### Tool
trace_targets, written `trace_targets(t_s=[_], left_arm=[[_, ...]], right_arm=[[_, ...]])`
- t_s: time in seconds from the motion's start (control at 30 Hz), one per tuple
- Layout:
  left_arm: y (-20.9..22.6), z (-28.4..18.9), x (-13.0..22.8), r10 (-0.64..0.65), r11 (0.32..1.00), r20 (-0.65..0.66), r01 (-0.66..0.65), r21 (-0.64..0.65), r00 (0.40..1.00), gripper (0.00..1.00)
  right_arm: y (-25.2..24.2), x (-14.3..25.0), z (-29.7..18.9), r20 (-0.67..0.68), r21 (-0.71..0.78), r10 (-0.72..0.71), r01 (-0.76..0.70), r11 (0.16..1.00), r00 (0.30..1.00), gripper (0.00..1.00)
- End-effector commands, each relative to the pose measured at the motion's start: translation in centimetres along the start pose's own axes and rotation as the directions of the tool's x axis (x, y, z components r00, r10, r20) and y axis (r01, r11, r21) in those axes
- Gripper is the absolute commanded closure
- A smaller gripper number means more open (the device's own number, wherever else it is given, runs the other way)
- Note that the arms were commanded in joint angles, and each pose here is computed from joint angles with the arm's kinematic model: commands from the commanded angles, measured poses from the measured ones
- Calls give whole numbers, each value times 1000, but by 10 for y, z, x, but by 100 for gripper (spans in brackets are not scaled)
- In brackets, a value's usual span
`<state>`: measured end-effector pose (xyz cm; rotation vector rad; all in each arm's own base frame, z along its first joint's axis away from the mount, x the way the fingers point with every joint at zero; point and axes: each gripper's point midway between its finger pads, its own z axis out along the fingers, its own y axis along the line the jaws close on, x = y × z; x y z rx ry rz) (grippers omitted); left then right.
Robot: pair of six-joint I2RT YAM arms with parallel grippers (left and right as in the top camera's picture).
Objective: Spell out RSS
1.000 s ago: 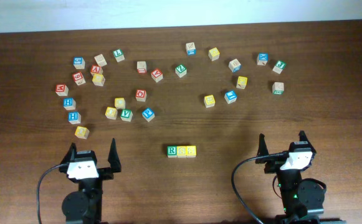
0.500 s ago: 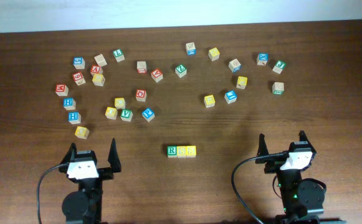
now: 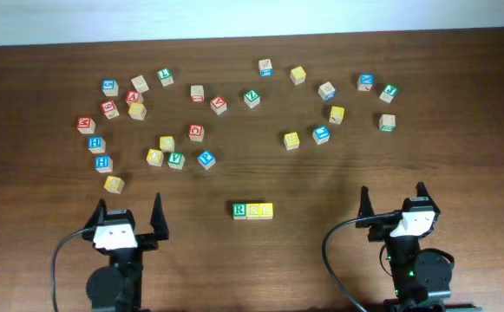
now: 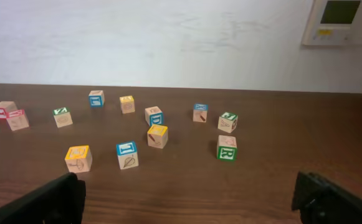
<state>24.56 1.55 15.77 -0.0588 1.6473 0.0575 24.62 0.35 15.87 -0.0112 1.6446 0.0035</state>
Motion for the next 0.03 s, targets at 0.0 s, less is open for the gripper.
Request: trace_targets(t_s=[0.0], left_arm=[[0,0,1,-6,1000,-1,6,1,1000,1]], right_arm=[[-1,3,0,-4,2,4,-4,1000,1000,2]])
